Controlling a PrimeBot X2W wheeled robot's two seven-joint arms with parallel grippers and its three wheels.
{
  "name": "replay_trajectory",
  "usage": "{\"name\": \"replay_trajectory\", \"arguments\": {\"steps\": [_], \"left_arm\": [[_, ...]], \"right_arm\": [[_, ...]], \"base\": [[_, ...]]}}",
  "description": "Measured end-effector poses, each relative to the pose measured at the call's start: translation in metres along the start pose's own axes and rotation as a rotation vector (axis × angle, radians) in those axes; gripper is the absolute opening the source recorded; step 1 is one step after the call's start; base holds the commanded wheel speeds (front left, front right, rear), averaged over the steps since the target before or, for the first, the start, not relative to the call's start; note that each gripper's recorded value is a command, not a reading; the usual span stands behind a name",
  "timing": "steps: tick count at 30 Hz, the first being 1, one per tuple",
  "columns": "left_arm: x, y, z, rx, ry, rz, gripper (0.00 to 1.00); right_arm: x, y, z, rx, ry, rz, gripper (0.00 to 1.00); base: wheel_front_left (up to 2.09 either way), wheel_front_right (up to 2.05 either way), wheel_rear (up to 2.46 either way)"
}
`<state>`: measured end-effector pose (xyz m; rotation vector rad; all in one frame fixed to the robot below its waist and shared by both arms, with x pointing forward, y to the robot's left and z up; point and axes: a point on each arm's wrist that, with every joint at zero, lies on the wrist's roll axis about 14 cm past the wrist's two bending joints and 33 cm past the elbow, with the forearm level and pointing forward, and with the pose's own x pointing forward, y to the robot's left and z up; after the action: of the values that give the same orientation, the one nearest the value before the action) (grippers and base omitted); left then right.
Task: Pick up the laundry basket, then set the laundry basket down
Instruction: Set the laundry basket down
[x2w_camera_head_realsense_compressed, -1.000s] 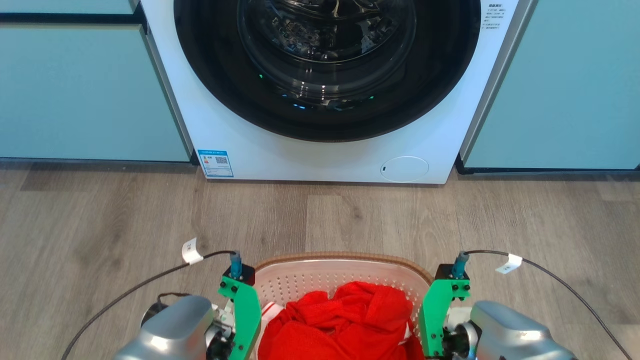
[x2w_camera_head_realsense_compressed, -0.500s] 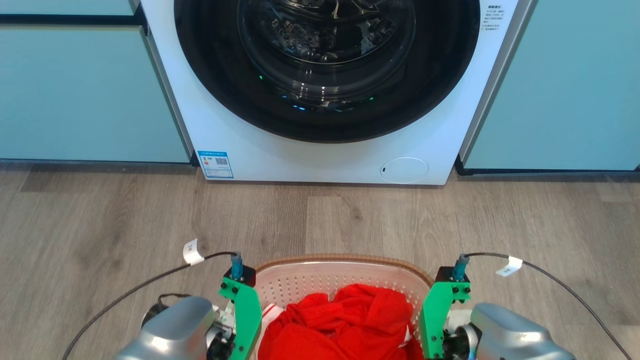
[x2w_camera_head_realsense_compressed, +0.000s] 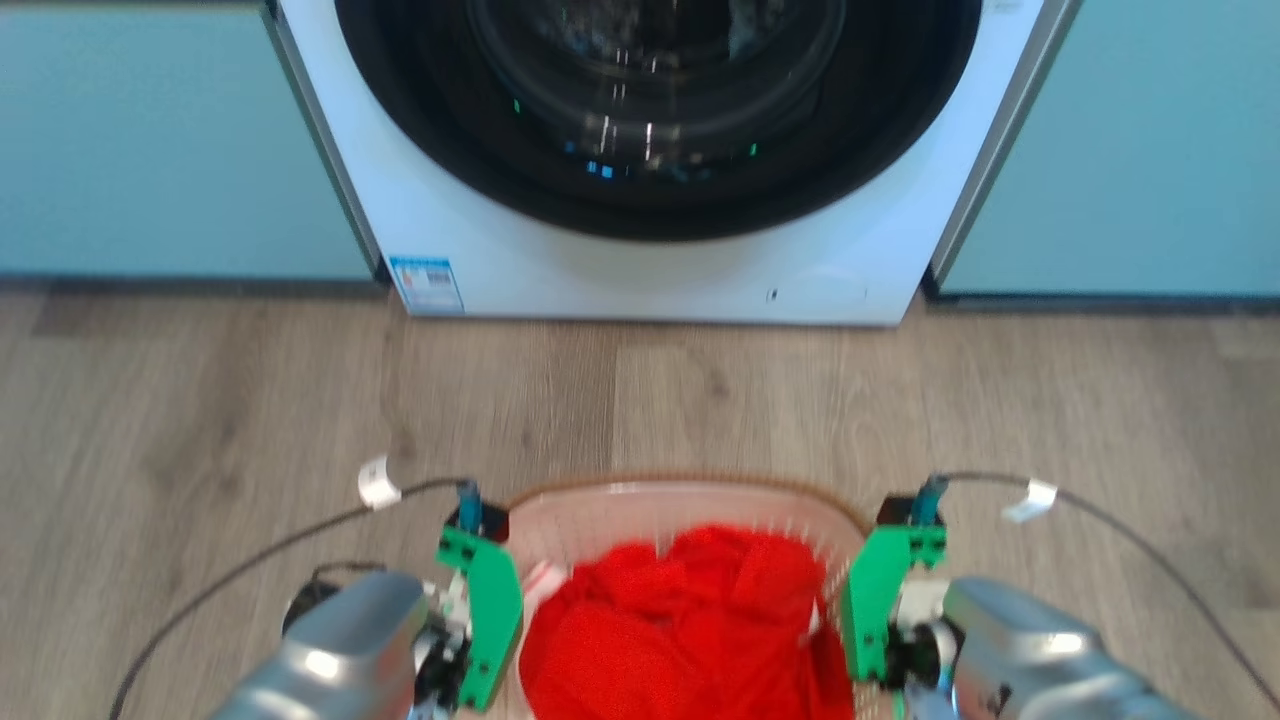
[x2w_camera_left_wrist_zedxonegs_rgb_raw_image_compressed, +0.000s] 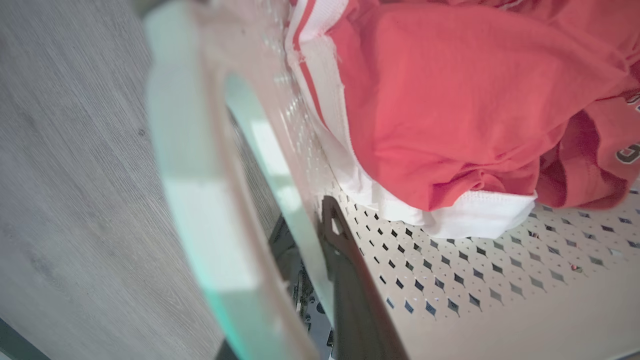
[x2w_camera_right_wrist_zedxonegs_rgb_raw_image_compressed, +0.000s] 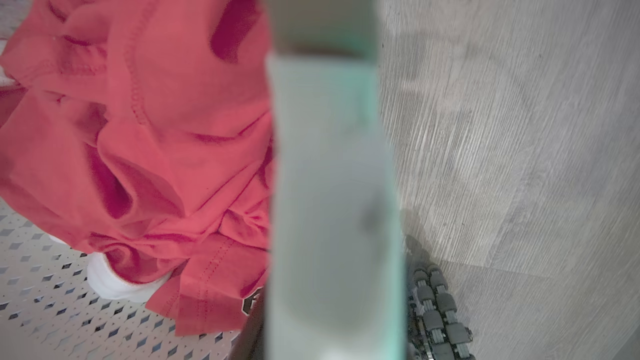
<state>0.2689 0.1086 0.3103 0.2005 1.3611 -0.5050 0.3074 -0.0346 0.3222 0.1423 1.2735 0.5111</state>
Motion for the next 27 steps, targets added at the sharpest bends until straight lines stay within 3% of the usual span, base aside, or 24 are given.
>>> {"name": "replay_trajectory", "arguments": {"steps": [10,18,27], "left_arm": [[0.029,0.022,0.042,-0.014,-0.019,-0.014,0.00],[0.076,0.036,0.058,-0.019,-0.012,-0.029,0.00],[0.132,0.055,0.064,0.007,0.016,-0.032,0.00]], "right_arm": [[0.031,-0.026,0.062,0.025,-0.112,-0.010,0.00],[0.080,-0.057,0.074,0.094,-0.109,-0.020,0.00],[0.140,-0.084,0.063,0.257,-0.115,-0.011,0.00]], "base": [[0.00,0.00,0.00],[0.00,0.00,0.00],[0.00,0.00,0.00]]}}
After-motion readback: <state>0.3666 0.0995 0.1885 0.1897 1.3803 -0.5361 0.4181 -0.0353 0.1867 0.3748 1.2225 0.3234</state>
